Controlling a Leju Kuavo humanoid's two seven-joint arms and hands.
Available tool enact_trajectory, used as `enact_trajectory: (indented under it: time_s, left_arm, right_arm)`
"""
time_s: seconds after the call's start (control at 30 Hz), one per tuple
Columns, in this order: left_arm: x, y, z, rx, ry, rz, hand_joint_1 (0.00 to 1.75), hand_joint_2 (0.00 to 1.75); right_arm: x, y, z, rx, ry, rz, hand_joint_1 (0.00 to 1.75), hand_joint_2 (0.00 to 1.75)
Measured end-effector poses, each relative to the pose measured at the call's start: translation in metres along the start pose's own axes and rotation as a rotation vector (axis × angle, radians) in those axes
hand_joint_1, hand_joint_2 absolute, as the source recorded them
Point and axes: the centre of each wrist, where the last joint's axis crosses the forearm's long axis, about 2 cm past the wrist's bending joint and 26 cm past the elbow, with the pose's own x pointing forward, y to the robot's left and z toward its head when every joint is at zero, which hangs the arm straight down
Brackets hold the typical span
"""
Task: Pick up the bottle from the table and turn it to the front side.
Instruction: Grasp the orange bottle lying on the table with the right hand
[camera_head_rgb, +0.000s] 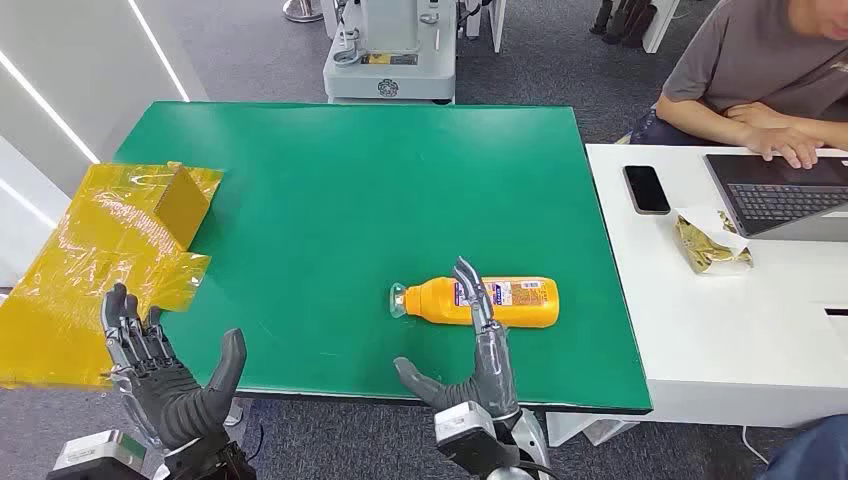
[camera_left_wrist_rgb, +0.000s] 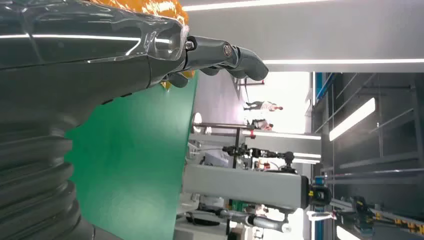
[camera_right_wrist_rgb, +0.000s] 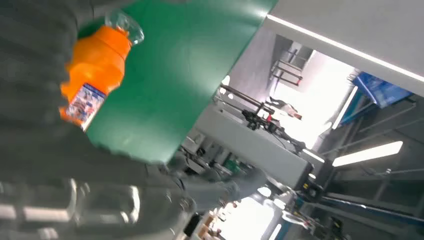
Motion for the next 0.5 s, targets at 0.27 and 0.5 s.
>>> enact_trajectory:
  time_s: [0.27,0.5]
  left_arm:
    - [0.002,-0.008,-0.008,-0.06,-0.026,0.049,0.0,1.75]
    - [0.004,-0.015,-0.016,-0.102,-0.041,0.089,0.0,1.75]
  right_arm:
    - [-0.023,-0.036,-0.02,0.149,-0.004,0.267,0.0,1.75]
    - [-0.046,-0.067,-0.046,0.222,0.035,0.377,0.0,1.75]
